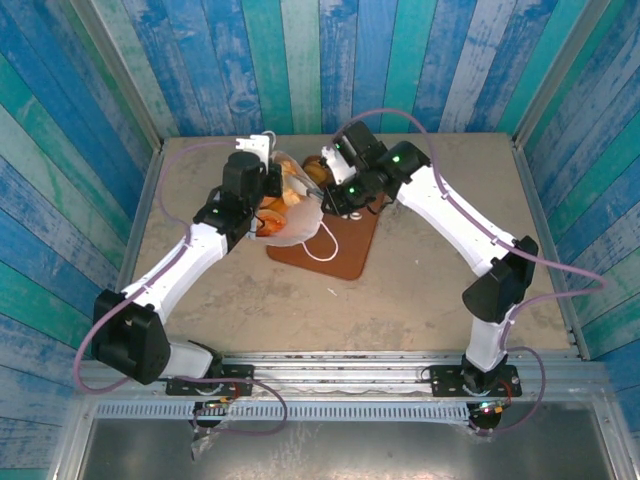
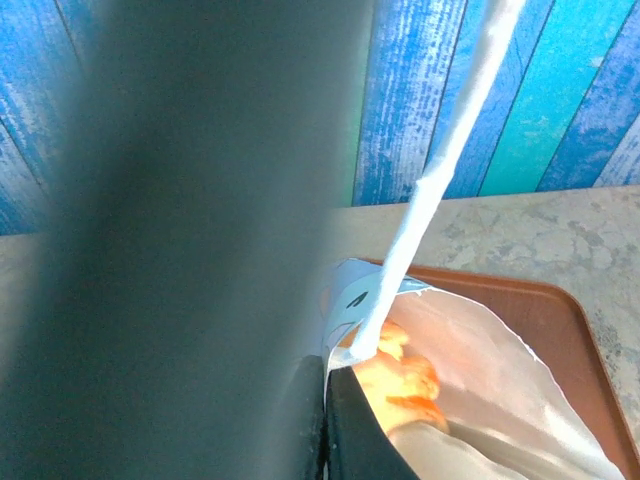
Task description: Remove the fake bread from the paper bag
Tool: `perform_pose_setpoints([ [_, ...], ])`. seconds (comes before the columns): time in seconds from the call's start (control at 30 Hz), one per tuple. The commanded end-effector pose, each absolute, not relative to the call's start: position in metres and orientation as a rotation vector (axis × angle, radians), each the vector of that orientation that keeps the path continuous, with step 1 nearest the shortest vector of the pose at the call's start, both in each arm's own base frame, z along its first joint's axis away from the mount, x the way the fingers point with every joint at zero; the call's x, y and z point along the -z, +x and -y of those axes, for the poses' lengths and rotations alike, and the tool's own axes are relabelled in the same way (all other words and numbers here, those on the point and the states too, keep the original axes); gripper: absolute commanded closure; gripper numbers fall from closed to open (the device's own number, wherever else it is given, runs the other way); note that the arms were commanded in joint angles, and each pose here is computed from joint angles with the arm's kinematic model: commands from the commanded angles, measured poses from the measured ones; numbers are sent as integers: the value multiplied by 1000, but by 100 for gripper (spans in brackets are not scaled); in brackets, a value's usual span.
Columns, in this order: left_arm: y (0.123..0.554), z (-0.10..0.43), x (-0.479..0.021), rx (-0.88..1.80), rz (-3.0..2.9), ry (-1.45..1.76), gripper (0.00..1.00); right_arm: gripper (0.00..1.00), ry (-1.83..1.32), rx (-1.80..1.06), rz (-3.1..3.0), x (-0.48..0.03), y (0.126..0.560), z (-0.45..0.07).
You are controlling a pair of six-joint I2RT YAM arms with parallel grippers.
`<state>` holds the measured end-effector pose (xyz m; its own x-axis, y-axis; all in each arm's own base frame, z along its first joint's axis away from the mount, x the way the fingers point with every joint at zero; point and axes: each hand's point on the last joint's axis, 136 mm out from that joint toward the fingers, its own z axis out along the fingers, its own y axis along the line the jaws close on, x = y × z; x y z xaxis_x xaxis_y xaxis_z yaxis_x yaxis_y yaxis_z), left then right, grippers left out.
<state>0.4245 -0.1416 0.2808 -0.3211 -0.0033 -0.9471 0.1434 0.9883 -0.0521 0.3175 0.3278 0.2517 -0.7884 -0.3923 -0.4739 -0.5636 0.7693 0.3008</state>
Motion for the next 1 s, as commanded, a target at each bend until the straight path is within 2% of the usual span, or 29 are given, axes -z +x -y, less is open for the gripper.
perform_pose_setpoints([
  [0.0, 436, 136, -292, 128, -1857, 15, 99, 80, -740, -688, -2506, -277, 304, -327],
  [0.53, 440, 132, -287, 109, -1884, -30, 99, 81, -643, -758, -2391, -323, 275, -271],
  [0.73, 438, 130, -286, 107, -1889, -29, 99, 80, -538, -719, -2329, -337, 285, -236],
  [0.97, 432, 129, -293, 115, -1868, -29, 99, 79, -463, -542, -2338, -324, 308, -191],
])
